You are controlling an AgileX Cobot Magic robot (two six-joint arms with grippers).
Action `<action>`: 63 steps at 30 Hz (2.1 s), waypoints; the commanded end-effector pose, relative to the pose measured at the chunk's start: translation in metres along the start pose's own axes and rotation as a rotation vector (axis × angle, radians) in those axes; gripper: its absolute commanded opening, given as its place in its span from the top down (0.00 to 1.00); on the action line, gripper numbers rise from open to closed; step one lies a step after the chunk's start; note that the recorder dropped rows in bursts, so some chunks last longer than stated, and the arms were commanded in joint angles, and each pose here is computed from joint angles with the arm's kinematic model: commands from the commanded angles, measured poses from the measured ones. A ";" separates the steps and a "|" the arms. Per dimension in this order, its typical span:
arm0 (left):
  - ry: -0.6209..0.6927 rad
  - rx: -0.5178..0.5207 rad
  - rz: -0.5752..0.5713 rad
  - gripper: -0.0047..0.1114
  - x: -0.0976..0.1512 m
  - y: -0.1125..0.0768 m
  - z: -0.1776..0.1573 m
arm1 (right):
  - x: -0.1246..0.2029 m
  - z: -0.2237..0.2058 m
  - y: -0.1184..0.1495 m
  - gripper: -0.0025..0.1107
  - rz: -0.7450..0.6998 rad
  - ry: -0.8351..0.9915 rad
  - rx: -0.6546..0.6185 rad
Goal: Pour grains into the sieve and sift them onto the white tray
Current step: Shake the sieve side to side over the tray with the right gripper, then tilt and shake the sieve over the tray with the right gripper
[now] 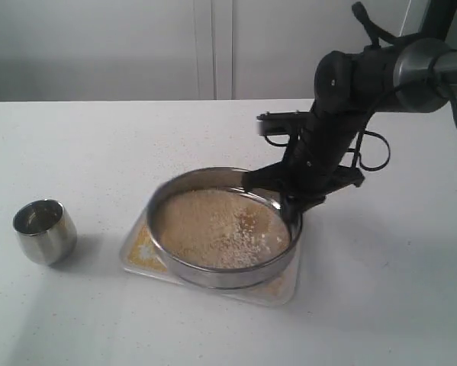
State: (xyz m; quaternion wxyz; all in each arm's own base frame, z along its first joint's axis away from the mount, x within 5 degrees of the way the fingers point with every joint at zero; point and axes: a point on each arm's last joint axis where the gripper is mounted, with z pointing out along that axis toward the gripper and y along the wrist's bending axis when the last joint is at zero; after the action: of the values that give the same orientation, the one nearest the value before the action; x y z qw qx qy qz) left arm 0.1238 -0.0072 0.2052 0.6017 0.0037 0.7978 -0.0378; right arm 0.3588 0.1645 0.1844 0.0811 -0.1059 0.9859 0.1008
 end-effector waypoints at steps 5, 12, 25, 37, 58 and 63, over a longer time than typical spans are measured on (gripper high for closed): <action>-0.007 0.000 -0.003 0.96 0.001 0.000 -0.001 | -0.020 -0.017 0.008 0.98 0.068 -0.170 -0.106; -0.007 0.000 -0.003 0.96 0.001 0.000 -0.001 | -0.014 -0.012 -0.016 0.98 0.137 -0.160 0.078; -0.007 0.000 -0.003 0.96 0.001 0.000 -0.001 | -0.010 -0.004 -0.010 0.98 0.041 -0.121 0.121; -0.007 0.000 -0.003 0.96 0.001 0.000 -0.001 | -0.008 -0.009 -0.006 0.98 0.057 -0.057 0.084; -0.007 0.000 -0.003 0.96 0.001 0.000 -0.001 | -0.018 0.000 0.019 0.98 -0.033 -0.073 -0.127; -0.007 0.000 -0.003 0.96 0.001 0.000 -0.001 | -0.016 -0.002 -0.009 0.98 0.027 -0.054 0.093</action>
State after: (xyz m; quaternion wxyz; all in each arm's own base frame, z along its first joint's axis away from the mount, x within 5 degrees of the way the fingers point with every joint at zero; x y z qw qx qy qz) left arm 0.1238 -0.0072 0.2052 0.6017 0.0037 0.7978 -0.0378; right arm 0.3658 0.1775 0.1835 0.0768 -0.1208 0.9836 0.1100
